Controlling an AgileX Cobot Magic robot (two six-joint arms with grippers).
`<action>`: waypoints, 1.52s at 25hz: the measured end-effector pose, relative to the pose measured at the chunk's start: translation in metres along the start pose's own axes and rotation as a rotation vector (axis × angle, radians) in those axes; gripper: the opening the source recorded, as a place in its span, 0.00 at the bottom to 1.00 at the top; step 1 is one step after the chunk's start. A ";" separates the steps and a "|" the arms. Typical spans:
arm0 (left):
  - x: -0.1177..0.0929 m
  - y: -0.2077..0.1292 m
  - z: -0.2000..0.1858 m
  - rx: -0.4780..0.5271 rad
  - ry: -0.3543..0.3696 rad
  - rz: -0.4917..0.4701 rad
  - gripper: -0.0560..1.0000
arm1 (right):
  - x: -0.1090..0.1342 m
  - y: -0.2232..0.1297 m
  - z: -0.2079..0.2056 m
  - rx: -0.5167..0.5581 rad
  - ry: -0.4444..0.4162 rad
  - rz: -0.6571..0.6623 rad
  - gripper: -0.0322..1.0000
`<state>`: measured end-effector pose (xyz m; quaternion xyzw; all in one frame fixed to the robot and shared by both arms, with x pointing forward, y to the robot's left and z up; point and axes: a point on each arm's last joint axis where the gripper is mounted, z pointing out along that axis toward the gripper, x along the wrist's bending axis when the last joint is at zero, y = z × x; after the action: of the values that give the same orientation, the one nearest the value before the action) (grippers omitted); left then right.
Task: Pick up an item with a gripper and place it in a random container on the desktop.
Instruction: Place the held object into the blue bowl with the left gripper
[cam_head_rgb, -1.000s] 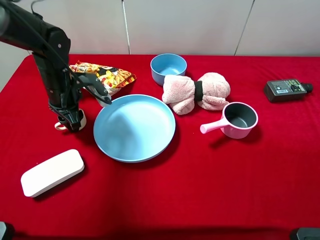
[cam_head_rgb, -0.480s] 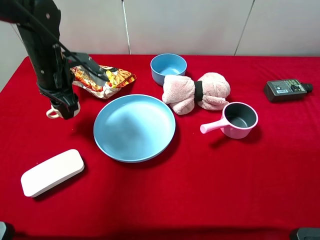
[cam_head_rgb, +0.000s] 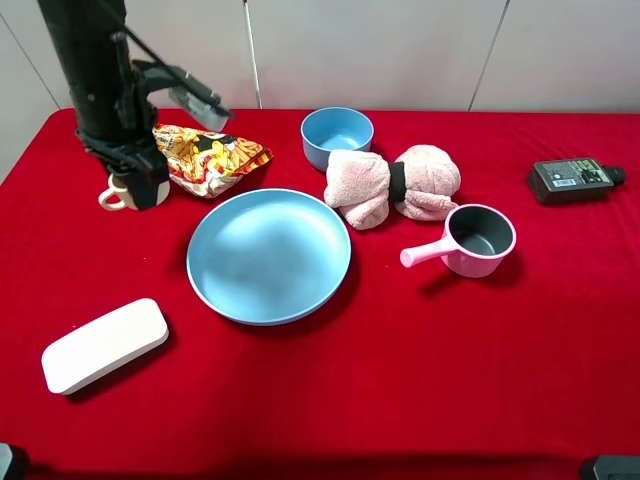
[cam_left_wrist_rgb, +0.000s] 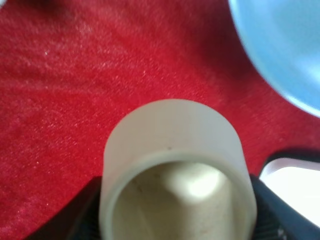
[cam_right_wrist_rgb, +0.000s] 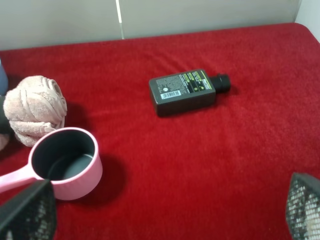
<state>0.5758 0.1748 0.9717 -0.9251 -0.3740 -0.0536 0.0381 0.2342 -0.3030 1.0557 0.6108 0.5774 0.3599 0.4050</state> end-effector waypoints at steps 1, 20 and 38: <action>-0.001 0.003 -0.004 -0.005 0.003 -0.010 0.55 | 0.000 0.000 0.000 0.000 0.000 0.000 0.70; -0.010 0.088 -0.061 -0.235 0.071 -0.037 0.55 | 0.000 0.000 0.000 0.000 0.000 0.000 0.70; -0.028 0.166 -0.031 -0.350 0.075 0.020 0.55 | 0.000 0.000 0.000 0.000 0.000 0.000 0.70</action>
<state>0.6686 0.0329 0.9942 -0.9186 -0.3479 -0.1522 -0.1092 0.2342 -0.3030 1.0557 0.6108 0.5774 0.3599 0.4050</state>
